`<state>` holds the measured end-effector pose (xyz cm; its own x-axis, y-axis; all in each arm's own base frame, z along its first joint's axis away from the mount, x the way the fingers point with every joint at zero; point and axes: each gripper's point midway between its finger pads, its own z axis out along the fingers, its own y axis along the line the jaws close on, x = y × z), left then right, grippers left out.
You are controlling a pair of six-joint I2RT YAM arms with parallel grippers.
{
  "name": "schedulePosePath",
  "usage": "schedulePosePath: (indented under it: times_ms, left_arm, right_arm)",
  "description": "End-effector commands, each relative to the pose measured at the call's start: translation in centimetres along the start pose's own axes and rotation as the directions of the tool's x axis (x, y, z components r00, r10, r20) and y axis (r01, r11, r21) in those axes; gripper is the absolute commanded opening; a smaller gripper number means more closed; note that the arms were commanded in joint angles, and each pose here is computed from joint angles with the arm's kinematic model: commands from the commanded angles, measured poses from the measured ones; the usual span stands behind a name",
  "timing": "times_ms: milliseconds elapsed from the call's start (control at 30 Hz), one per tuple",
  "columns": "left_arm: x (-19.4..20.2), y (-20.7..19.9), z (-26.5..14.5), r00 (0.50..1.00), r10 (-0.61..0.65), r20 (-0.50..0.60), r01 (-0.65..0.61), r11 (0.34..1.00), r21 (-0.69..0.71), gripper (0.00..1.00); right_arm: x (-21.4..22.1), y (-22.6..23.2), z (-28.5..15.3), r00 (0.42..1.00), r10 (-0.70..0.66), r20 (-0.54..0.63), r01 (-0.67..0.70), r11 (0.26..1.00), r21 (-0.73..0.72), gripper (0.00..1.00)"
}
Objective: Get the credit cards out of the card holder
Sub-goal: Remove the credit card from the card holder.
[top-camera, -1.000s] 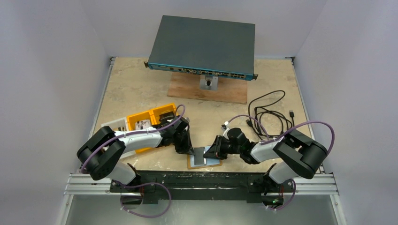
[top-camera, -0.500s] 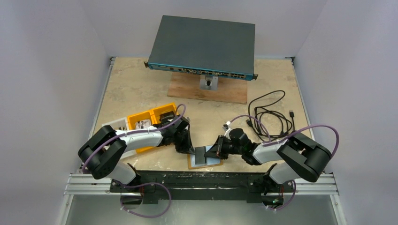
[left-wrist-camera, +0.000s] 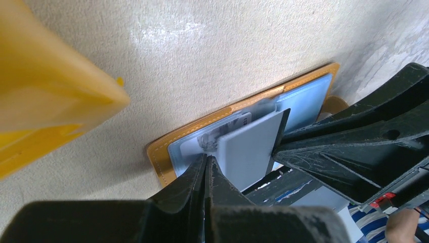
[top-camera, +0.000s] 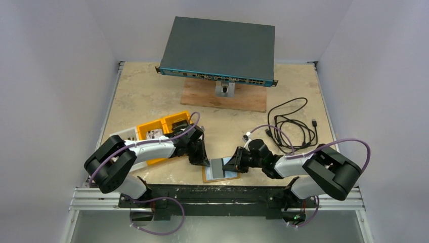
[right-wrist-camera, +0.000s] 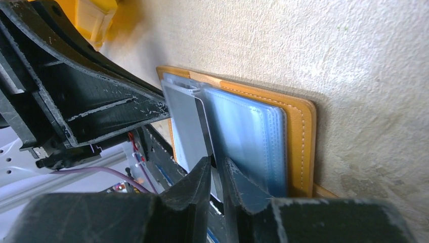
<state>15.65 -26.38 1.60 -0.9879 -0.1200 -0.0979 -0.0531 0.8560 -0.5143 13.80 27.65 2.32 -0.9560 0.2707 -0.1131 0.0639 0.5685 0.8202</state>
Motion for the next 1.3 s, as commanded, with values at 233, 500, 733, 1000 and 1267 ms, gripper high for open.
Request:
schedulePosePath:
  times_ms: [233,500,733,1000,1267]
  left_arm:
    - [1.4,4.9,0.7,0.999,-0.027,-0.046,0.018,0.984,-0.179,0.00]
    - [1.5,4.9,0.6,0.999,-0.028,-0.045,0.020,0.984,-0.178,0.00]
    - [1.7,5.3,0.5,0.999,-0.029,-0.044,0.021,0.982,-0.186,0.00]
    - [1.6,5.2,0.4,0.999,-0.026,-0.040,0.018,0.983,-0.184,0.00]
    - [1.4,4.4,0.0,0.999,-0.001,-0.032,-0.004,0.989,-0.150,0.00]
  right_arm:
    - [0.1,0.4,0.6,1.000,0.012,-0.014,-0.013,0.998,-0.053,0.16]
    - [0.4,-0.1,0.6,0.999,0.035,-0.016,-0.036,0.998,-0.049,0.05]
    - [0.1,-1.1,-0.1,0.999,0.039,0.016,-0.038,0.999,-0.011,0.01]
    - [0.0,-1.7,-0.5,0.999,0.020,0.034,-0.020,1.000,0.020,0.00]
    - [0.0,-1.5,-0.5,1.000,0.010,0.029,-0.010,1.000,0.010,0.04]
